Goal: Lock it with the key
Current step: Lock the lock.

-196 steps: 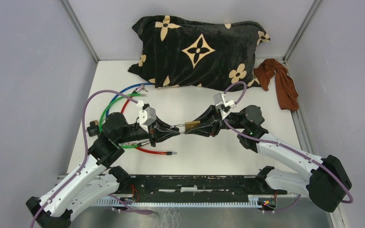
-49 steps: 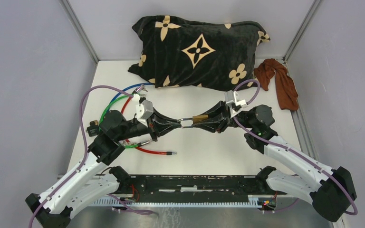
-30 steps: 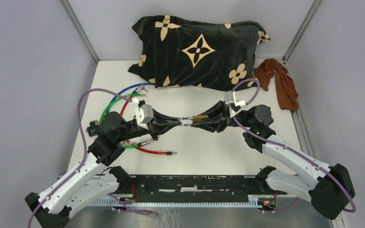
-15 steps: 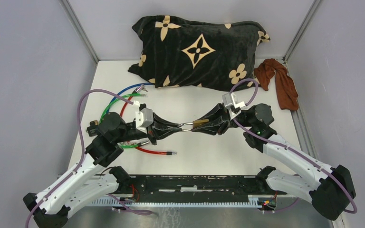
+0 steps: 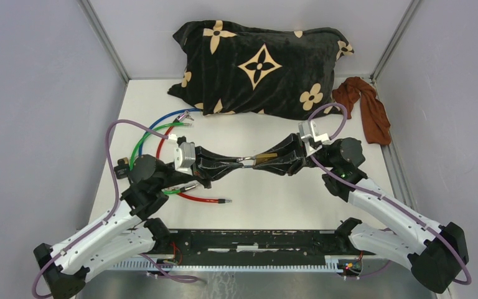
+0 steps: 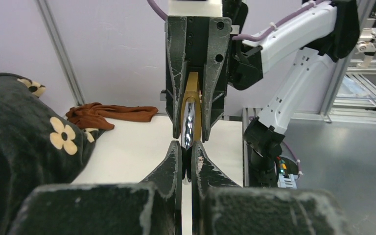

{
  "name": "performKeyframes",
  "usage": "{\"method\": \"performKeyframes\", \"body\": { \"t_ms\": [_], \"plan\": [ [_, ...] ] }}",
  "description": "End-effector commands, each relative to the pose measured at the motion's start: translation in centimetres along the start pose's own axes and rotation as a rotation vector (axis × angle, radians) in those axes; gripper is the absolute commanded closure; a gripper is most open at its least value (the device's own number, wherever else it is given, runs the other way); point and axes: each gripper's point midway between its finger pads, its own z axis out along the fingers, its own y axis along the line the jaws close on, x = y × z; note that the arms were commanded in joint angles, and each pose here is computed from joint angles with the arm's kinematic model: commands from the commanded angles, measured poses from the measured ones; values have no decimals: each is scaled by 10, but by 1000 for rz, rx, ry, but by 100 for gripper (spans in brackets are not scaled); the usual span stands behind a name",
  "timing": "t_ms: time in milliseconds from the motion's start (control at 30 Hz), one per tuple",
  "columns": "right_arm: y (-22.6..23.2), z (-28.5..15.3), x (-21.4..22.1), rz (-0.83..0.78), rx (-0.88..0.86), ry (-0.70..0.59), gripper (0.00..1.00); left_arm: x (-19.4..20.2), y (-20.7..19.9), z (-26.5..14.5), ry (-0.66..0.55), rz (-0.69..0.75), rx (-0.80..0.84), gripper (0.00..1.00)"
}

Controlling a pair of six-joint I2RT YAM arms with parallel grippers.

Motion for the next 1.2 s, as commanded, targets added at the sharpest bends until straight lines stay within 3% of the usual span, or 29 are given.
{"method": "performKeyframes", "body": {
  "t_ms": [0, 300, 500, 700, 1000, 1167],
  "plan": [
    [-12, 22, -15, 7, 57, -61, 100, 51, -10, 15, 117, -182, 45, 98],
    [-26, 27, -6, 28, 95, -27, 100, 75, -26, 20, 169, -217, 140, 98],
    [-32, 28, -45, -25, 152, -70, 100, 113, -25, 1, 288, -264, 104, 98],
    [-42, 17, -60, -71, 254, -38, 100, 119, -7, -13, 301, -287, 23, 98],
    [-56, 10, -60, -90, 341, 18, 100, 121, -10, -20, 309, -286, 50, 98],
    [-54, 11, -45, -106, 299, 110, 100, 117, -12, -22, 308, -250, 76, 98]
  ]
}}
